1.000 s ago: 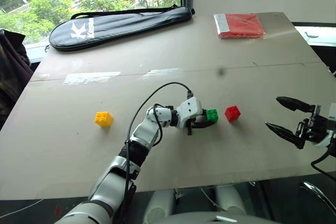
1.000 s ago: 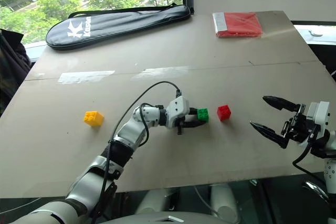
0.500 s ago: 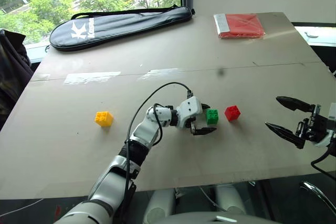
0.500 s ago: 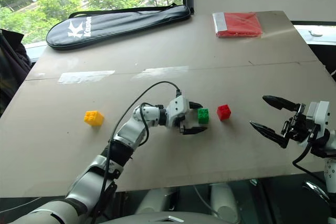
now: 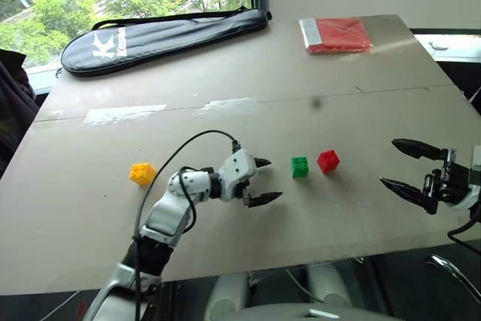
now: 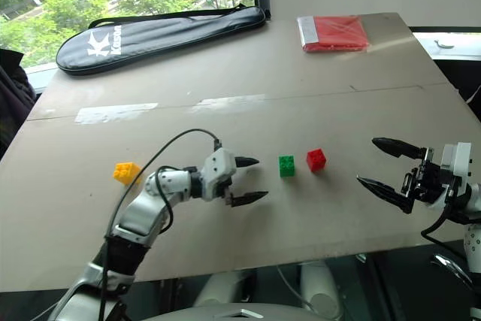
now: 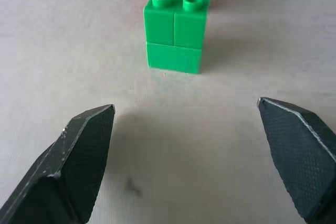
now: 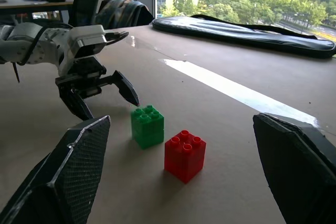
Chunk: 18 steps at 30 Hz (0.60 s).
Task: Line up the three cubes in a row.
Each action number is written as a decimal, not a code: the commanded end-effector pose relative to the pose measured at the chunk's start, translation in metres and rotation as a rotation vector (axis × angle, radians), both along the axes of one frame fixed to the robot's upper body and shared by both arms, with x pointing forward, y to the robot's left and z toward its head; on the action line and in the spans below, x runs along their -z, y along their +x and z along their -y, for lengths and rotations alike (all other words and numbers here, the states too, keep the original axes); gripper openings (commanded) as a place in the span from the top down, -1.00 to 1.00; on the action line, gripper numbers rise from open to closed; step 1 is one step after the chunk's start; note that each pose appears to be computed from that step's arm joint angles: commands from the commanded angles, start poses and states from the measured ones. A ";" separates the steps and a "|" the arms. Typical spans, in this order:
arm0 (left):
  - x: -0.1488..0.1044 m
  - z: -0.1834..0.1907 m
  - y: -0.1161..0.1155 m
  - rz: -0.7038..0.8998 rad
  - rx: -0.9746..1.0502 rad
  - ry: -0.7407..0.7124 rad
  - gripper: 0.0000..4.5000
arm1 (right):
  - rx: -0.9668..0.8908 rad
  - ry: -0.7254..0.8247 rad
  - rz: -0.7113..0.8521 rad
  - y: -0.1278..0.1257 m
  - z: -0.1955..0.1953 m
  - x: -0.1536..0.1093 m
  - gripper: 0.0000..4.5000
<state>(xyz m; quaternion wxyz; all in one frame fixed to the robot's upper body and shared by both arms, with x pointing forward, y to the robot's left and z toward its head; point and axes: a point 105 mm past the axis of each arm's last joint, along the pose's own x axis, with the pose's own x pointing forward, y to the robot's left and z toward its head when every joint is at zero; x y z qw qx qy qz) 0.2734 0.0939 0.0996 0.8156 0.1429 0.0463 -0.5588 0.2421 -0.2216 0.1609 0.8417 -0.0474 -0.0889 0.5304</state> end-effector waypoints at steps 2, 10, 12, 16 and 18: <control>-0.040 -0.014 -0.019 0.060 -0.118 -0.127 -0.98 | -0.109 0.029 0.003 -0.002 -0.013 -0.010 -1.00; -0.048 -0.087 -0.024 0.265 -0.866 -0.235 -0.98 | -0.207 0.041 -0.021 0.009 -0.015 -0.008 -1.00; -0.044 -0.104 -0.031 0.306 -1.018 -0.229 -0.98 | -0.209 0.042 -0.024 0.010 -0.013 -0.007 -1.00; -0.030 -0.129 -0.042 0.332 -1.145 -0.179 -0.98 | -0.212 0.039 -0.031 0.010 -0.011 -0.005 -1.00; -0.021 -0.143 -0.045 0.326 -1.197 -0.154 -0.98 | -0.211 0.035 -0.035 0.010 -0.010 -0.003 -1.00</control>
